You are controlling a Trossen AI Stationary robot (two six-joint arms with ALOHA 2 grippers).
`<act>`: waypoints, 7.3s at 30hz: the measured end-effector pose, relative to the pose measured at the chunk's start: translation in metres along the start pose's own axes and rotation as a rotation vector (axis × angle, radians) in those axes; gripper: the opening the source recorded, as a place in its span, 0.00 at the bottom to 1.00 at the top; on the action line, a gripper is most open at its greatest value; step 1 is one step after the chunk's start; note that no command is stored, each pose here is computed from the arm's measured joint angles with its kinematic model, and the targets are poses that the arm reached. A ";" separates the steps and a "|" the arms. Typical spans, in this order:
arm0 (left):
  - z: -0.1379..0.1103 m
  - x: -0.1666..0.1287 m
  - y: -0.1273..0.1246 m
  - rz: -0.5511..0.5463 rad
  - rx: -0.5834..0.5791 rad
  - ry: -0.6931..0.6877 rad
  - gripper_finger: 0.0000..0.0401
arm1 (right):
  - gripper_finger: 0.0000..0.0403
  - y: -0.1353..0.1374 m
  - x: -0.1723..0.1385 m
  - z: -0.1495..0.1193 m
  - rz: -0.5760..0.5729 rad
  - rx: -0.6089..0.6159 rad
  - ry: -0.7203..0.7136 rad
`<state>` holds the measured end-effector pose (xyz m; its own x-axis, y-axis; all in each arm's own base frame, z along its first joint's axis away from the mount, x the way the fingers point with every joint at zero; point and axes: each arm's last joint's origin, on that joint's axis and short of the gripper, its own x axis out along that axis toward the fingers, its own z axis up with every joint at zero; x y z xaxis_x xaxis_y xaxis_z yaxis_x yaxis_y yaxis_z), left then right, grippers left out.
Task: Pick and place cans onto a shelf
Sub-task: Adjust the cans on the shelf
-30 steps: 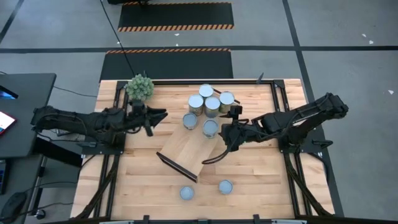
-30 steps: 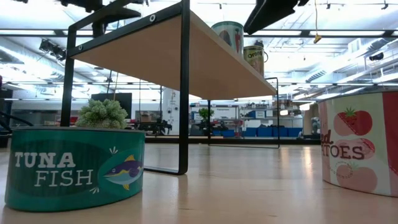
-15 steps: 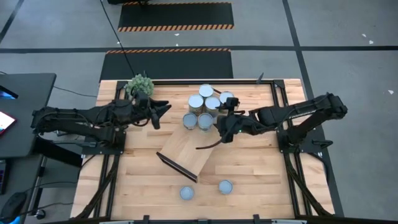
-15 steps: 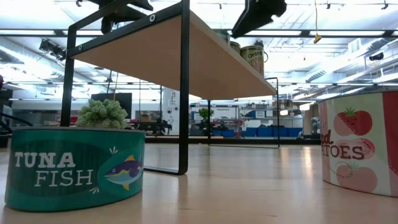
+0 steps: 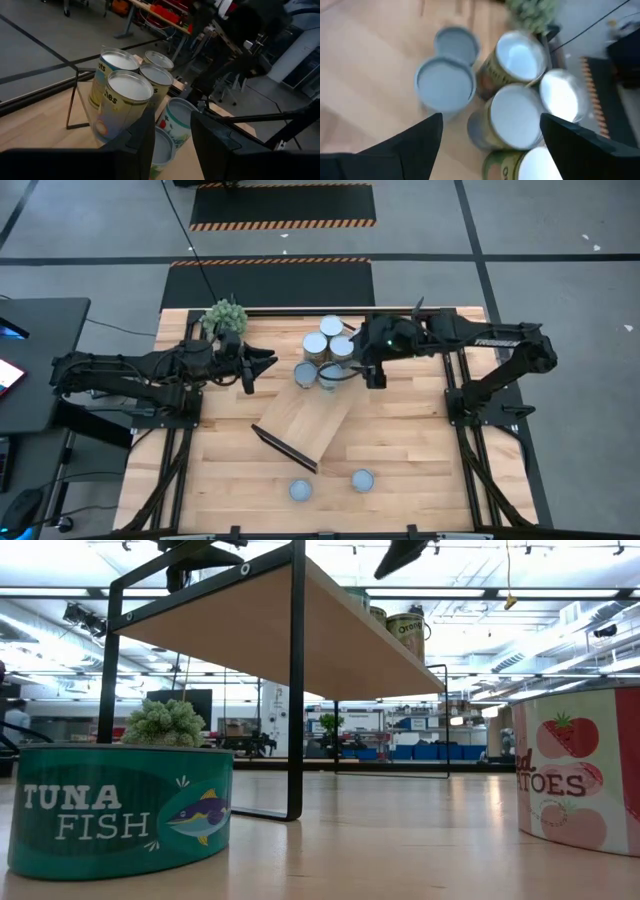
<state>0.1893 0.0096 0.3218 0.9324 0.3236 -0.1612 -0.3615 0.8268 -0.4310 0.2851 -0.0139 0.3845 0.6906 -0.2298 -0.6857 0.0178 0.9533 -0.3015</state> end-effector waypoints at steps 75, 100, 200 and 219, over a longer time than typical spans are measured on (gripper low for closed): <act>0.002 0.058 0.054 0.167 -0.050 0.039 0.33 | 0.70 -0.053 0.035 0.006 0.292 0.224 0.181; 0.000 0.065 0.061 0.211 -0.010 0.041 0.33 | 0.65 -0.084 0.008 -0.032 0.053 0.122 0.579; 0.057 0.166 0.090 0.338 -0.008 0.314 0.24 | 0.65 -0.013 -0.070 -0.015 -0.028 0.287 0.226; 0.056 0.186 0.077 0.222 0.050 0.450 0.21 | 0.65 -0.013 -0.070 -0.015 -0.027 0.279 0.221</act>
<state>0.3350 0.1592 0.3082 0.7392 0.2731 -0.6157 -0.5413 0.7849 -0.3017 0.2258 -0.0130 0.4265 0.5144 -0.2632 -0.8162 0.2514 0.9562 -0.1499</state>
